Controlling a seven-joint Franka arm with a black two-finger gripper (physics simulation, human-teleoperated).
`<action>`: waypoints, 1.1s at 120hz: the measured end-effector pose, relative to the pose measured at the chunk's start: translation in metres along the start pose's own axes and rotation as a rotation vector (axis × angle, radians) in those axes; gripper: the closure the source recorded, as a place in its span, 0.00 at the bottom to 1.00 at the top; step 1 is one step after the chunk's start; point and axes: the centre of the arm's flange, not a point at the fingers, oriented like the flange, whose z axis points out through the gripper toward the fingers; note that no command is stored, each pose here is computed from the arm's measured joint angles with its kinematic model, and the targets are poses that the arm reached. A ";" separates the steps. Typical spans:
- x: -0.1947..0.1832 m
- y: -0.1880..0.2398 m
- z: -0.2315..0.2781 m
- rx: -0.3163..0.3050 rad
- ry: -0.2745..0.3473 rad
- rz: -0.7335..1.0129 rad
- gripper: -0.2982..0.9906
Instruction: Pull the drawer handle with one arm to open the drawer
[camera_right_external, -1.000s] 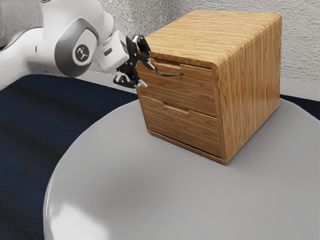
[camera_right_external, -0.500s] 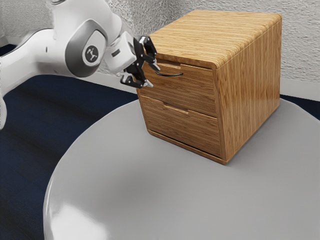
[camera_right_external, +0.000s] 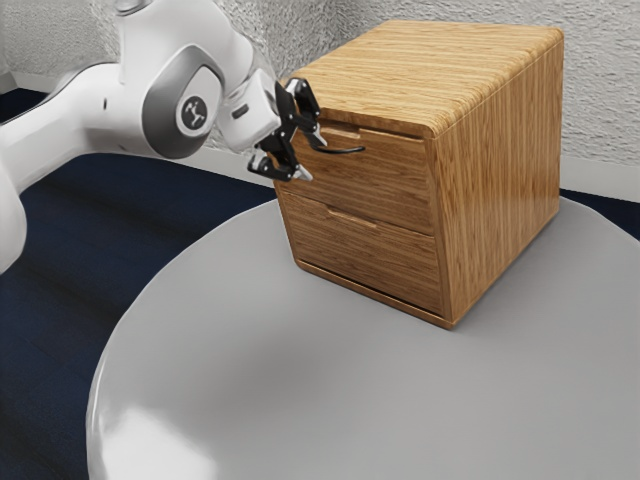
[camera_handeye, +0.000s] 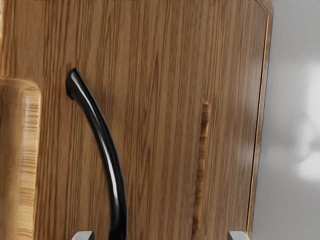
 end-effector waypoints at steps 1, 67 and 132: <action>0.000 0.000 0.000 0.000 0.000 0.000 0.54; -0.001 0.002 -0.008 0.005 0.011 -0.003 0.64; -0.002 0.007 -0.012 0.000 0.023 -0.007 0.72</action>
